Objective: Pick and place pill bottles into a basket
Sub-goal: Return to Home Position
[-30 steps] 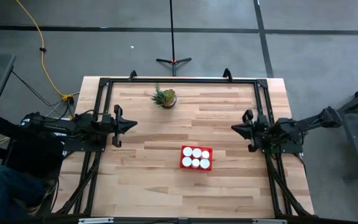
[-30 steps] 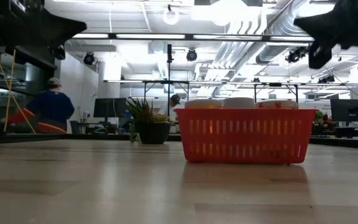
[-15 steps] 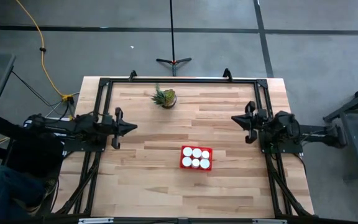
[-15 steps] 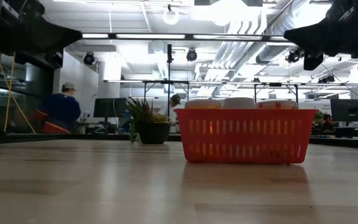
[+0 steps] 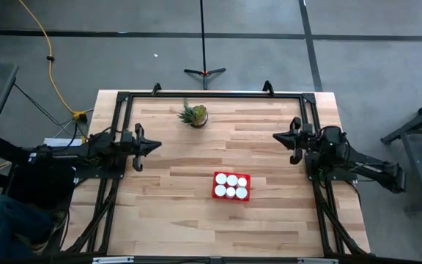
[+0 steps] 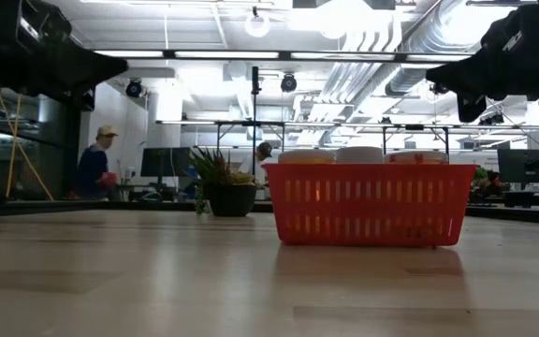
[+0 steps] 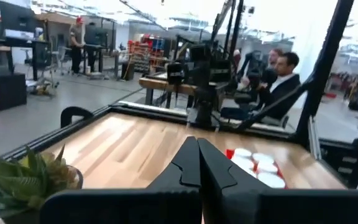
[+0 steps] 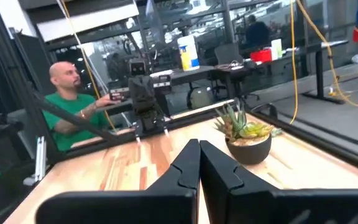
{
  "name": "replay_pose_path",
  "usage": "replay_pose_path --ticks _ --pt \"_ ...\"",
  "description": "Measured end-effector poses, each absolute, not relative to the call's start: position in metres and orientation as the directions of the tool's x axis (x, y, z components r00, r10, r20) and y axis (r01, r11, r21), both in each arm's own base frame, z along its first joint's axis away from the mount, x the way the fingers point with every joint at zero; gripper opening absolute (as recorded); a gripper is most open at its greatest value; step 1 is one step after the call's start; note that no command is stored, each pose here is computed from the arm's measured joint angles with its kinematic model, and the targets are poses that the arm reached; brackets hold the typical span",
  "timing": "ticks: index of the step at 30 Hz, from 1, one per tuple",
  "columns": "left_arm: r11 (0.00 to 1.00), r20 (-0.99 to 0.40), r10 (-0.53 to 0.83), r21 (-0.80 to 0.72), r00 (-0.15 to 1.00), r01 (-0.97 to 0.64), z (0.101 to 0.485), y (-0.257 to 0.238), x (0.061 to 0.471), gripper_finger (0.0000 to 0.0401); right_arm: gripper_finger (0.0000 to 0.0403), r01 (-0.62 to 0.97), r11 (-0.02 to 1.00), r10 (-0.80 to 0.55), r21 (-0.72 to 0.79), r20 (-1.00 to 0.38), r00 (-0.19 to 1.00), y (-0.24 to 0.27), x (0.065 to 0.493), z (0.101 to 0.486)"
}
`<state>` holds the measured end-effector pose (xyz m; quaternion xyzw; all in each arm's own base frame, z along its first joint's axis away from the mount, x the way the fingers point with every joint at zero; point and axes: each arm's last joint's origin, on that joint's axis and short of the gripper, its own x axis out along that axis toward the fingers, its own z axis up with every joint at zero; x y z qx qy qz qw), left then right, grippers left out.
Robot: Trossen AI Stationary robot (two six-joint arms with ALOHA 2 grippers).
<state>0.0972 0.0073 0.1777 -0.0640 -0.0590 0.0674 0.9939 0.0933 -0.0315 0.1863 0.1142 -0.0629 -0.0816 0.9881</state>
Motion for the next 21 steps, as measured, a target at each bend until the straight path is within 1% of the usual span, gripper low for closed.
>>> replay_pose_path --ticks 4,9,12,16,21 --pt "0.983 0.045 0.155 -0.109 0.987 -0.15 0.171 0.008 0.098 0.0023 0.0 0.158 0.962 -0.177 0.225 0.068 0.982 -0.033 0.094 0.181" --pt "0.979 0.032 0.177 -0.104 0.984 -0.173 0.17 0.009 0.098 0.0023 0.0 0.169 0.958 -0.177 0.23 0.011 0.984 -0.033 0.095 0.168" --pt "0.979 0.031 0.177 -0.104 0.984 -0.173 0.17 0.009 0.098 0.0023 0.0 0.17 0.962 -0.178 0.213 0.019 0.984 -0.033 0.095 0.169" --pt "0.982 0.023 0.155 -0.112 0.988 -0.151 0.169 0.008 0.098 0.0023 0.0 0.146 0.974 -0.16 0.173 0.068 0.985 -0.033 0.095 0.174" --pt "0.981 0.024 0.175 -0.084 0.984 -0.173 0.169 0.009 0.098 0.0023 0.0 0.144 0.98 -0.154 0.137 0.062 0.986 -0.032 0.095 0.173"
